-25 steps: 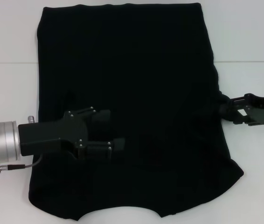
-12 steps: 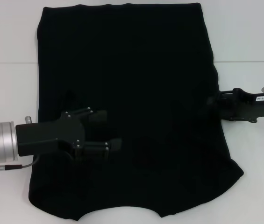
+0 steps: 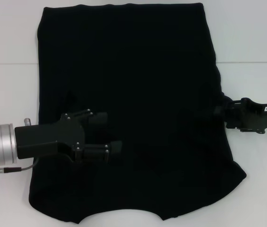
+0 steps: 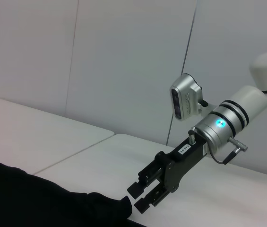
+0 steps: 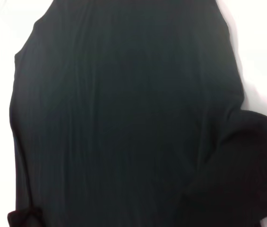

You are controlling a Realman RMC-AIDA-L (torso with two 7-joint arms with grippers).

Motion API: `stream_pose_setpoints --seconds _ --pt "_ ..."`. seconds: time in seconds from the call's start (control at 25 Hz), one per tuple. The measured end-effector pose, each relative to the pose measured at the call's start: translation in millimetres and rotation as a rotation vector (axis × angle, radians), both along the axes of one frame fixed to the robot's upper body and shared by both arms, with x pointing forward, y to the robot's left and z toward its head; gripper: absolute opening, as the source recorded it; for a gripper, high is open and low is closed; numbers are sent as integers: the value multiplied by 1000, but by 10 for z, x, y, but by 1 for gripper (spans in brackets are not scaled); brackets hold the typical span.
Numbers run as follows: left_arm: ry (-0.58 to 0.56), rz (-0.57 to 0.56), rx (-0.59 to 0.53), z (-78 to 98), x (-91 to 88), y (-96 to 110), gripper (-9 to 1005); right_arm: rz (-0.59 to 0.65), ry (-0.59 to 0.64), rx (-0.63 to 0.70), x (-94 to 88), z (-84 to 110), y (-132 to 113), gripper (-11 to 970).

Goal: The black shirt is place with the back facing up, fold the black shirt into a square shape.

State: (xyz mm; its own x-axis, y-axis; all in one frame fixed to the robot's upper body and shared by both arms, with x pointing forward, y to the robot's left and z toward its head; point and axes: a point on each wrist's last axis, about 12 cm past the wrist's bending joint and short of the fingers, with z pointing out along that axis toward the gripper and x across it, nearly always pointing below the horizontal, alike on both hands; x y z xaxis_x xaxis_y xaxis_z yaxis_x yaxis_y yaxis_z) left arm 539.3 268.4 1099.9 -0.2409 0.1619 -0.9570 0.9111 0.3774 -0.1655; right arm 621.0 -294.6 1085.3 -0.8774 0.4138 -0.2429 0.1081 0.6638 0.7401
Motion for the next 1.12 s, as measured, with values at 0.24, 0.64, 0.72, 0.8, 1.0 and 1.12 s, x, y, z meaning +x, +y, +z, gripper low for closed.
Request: stream_pose_setpoints --seconds 0.24,0.64,0.72,0.8,1.0,1.12 --pt "-4 -3 1 10 12 -8 937 -17 -11 2 10 -28 38 595" --pt "-17 -5 8 40 36 -2 937 -63 -45 -2 58 -80 145 564" --pt "-17 -5 9 41 36 -2 937 -71 -51 -1 54 -92 140 557" --pt "-18 -6 10 41 36 -1 937 -72 -61 -2 48 -104 140 551" --pt "-22 -6 12 38 32 3 937 -58 -80 -14 35 -137 184 396" --pt "-25 -6 13 35 29 6 937 -53 -91 -25 39 -150 207 263"
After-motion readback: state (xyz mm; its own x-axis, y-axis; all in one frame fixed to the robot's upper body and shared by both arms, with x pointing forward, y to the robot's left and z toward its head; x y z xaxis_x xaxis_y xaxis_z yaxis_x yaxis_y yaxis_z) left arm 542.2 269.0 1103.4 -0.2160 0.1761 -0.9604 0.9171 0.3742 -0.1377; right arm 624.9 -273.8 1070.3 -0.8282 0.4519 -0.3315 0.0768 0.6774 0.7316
